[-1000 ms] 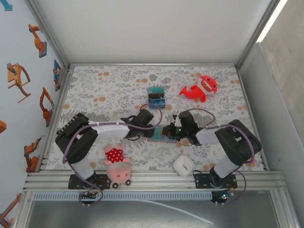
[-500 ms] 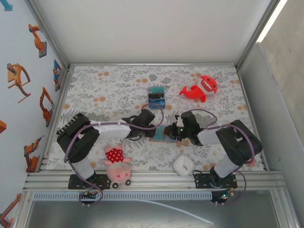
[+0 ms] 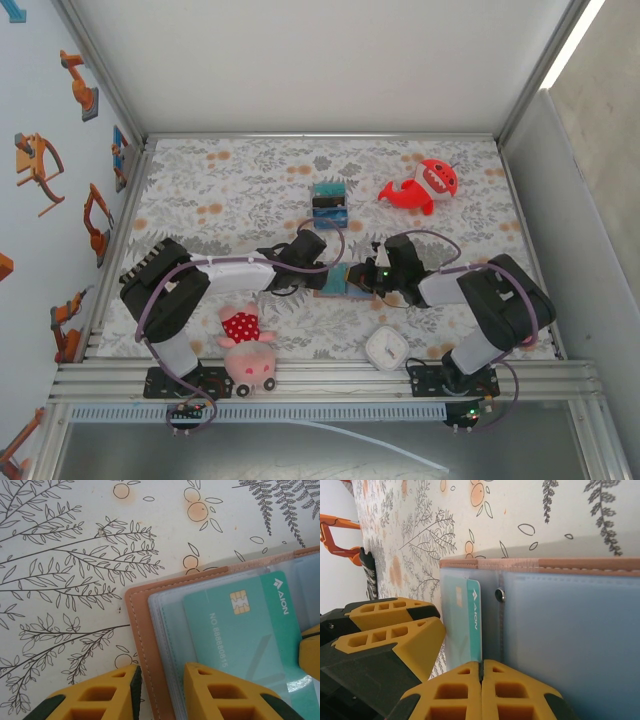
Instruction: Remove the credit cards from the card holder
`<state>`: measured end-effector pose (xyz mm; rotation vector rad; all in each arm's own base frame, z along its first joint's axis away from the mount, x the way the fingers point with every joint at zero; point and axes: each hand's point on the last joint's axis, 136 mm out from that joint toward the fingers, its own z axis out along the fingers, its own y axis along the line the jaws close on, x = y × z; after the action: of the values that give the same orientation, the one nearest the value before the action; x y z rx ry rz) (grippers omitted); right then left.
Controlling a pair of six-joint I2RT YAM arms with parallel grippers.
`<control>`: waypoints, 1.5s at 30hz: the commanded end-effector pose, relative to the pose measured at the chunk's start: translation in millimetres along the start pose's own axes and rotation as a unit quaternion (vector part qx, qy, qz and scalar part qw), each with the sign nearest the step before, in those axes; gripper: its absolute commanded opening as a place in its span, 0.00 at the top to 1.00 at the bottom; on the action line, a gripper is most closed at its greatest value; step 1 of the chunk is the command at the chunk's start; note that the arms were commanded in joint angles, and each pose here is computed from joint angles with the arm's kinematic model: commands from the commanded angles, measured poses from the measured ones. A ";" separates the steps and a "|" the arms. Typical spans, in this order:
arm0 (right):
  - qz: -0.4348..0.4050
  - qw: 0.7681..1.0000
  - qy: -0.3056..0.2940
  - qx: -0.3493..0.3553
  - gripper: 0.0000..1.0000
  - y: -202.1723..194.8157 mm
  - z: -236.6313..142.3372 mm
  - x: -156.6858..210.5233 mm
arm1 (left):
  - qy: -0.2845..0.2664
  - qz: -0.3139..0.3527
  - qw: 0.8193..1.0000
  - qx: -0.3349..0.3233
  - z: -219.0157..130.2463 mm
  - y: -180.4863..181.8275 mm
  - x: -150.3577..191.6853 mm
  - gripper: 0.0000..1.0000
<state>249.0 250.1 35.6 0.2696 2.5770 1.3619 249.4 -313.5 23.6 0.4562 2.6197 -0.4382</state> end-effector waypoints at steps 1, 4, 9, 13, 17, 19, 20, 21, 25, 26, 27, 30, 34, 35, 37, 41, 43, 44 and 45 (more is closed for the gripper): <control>-0.006 1.000 -0.010 0.007 1.00 -2.1 -7.1 -2.5 | 0.036 0.007 0.999 -0.032 3.7 14.8 18.8 0.71; -0.012 0.999 -0.009 0.032 1.00 -7.7 -10.8 -0.9 | 0.026 0.011 0.999 -0.025 -2.4 12.1 14.2 0.71; -0.027 0.996 -0.013 0.079 1.00 -14.6 -21.7 -1.7 | 0.013 0.017 0.999 -0.028 -11.3 11.5 6.1 0.71; -0.033 0.996 -0.012 0.080 1.00 -10.1 -24.5 -2.0 | 0.008 0.018 1.000 -0.020 -15.0 7.0 1.1 0.64; -0.033 0.996 -0.012 0.076 1.00 -8.7 -24.2 -2.5 | -0.003 0.022 1.000 -0.012 -23.5 1.1 -6.1 0.39; -0.033 0.997 -0.012 0.075 1.00 -7.8 -24.4 -2.7 | -0.010 0.026 1.000 -0.015 -28.0 0.6 -10.5 0.29; -0.034 0.997 -0.012 0.074 1.00 -7.7 -24.5 -2.5 | -0.013 0.029 0.999 -0.019 -29.4 1.2 -12.2 0.24; -0.035 0.997 -0.013 0.074 1.00 -6.9 -24.9 -3.0 | -0.015 0.032 0.999 -0.021 -30.4 1.1 -13.6 0.19; -0.035 0.997 -0.012 0.072 1.00 -5.3 -25.3 -3.0 | -0.009 0.042 0.999 -0.032 -25.4 1.4 -13.0 0.08; -0.036 0.997 -0.013 0.071 1.00 -4.5 -25.3 -3.5 | -0.005 0.044 0.998 -0.034 -22.4 1.0 -11.1 0.06; -0.036 0.997 -0.012 0.071 1.00 -4.3 -25.3 -3.4 | -0.003 0.045 0.998 -0.035 -20.0 0.3 -10.5 0.06; -0.035 0.997 -0.012 0.071 0.99 -4.3 -25.5 -3.2 | 0.006 0.051 0.998 -0.038 -12.5 -2.3 -6.0 0.04; -0.035 0.997 -0.013 0.070 0.98 -3.7 -26.0 -3.1 | 0.019 0.058 0.997 -0.040 -4.5 -6.1 -0.1 0.03; -0.035 0.997 -0.013 0.070 0.97 -3.6 -26.1 -3.2 | 0.023 0.060 0.997 -0.042 -2.8 -6.4 1.5 0.02; -0.035 0.997 -0.013 0.071 0.95 -4.4 -26.2 -2.7 | 0.026 0.063 0.997 -0.045 -0.8 -6.6 3.2 0.02; -0.036 0.997 -0.014 0.064 0.89 -2.2 -26.1 -3.0 | 0.033 0.064 0.996 -0.049 1.4 -5.2 5.9 0.02; -0.038 0.998 -0.014 0.056 0.88 0.4 -25.5 -2.7 | 0.036 0.065 0.996 -0.051 2.0 -4.1 7.5 0.02; -0.039 0.998 -0.013 0.051 0.87 2.1 -25.1 -2.3 | 0.037 0.064 0.996 -0.051 2.2 -4.2 7.8 0.02; -0.040 0.998 -0.013 0.045 0.86 3.7 -24.6 -2.1 | 0.038 0.064 0.996 -0.050 2.4 -4.6 8.0 0.02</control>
<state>239.7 228.4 41.7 0.2235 2.6524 1.1696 244.5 -318.8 23.2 0.5819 2.6289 -0.2929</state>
